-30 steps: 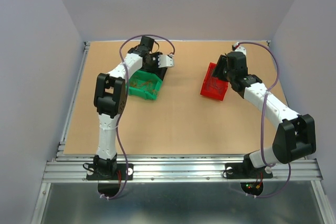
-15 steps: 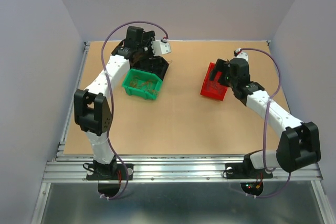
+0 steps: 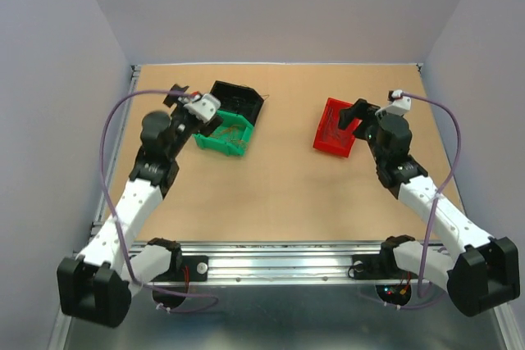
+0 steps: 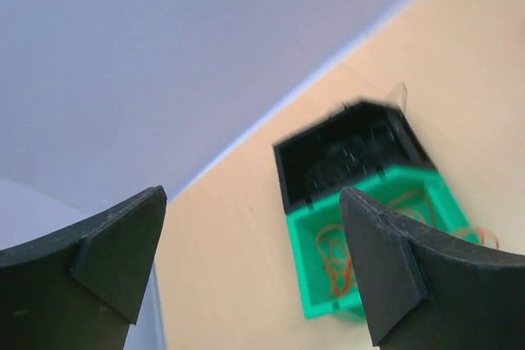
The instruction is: Untangle the cables
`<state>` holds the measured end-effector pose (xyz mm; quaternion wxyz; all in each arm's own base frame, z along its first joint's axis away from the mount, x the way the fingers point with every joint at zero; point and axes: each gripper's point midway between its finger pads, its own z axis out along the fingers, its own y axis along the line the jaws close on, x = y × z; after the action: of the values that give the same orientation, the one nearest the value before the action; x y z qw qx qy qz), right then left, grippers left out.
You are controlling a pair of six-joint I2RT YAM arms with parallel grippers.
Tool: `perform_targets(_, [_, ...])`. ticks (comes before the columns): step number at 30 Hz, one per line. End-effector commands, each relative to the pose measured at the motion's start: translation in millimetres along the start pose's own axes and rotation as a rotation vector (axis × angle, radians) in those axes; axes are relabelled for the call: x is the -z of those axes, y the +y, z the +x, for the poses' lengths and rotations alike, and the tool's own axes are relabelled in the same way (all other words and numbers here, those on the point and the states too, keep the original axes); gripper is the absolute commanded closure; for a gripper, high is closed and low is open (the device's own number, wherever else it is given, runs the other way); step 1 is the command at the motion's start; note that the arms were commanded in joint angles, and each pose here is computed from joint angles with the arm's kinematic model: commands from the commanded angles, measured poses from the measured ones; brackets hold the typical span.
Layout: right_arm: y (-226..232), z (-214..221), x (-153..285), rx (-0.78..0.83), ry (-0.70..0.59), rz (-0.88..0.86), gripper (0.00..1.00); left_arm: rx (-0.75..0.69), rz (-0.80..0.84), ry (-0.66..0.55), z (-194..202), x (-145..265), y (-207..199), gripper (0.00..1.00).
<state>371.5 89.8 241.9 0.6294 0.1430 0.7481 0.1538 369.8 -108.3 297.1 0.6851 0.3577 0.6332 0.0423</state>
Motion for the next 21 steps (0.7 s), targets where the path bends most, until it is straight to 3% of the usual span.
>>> perform_targets(1, [4.7, -26.3, 13.0, -0.013, -0.208, -0.077, 0.00, 0.268, -0.329, -0.274, -20.7, 46.4, 29.3, 0.01])
perform_targets(9, [-20.3, -21.3, 19.6, -0.042, -0.252, 0.018, 0.00, 0.317, -0.142, -0.133, 31.9, 56.5, -33.4, 0.01])
perform_targets(12, [-16.3, -19.3, 18.7, -0.040, -0.239, -0.003, 0.00, 0.316, -0.227, -0.128, 41.9, 63.1, -23.6, 0.01])
perform_targets(21, [-9.2, -20.6, 19.1, -0.041, -0.231, -0.035, 0.00, 0.329, -0.253, -0.096, 55.4, 62.4, -16.1, 0.01])
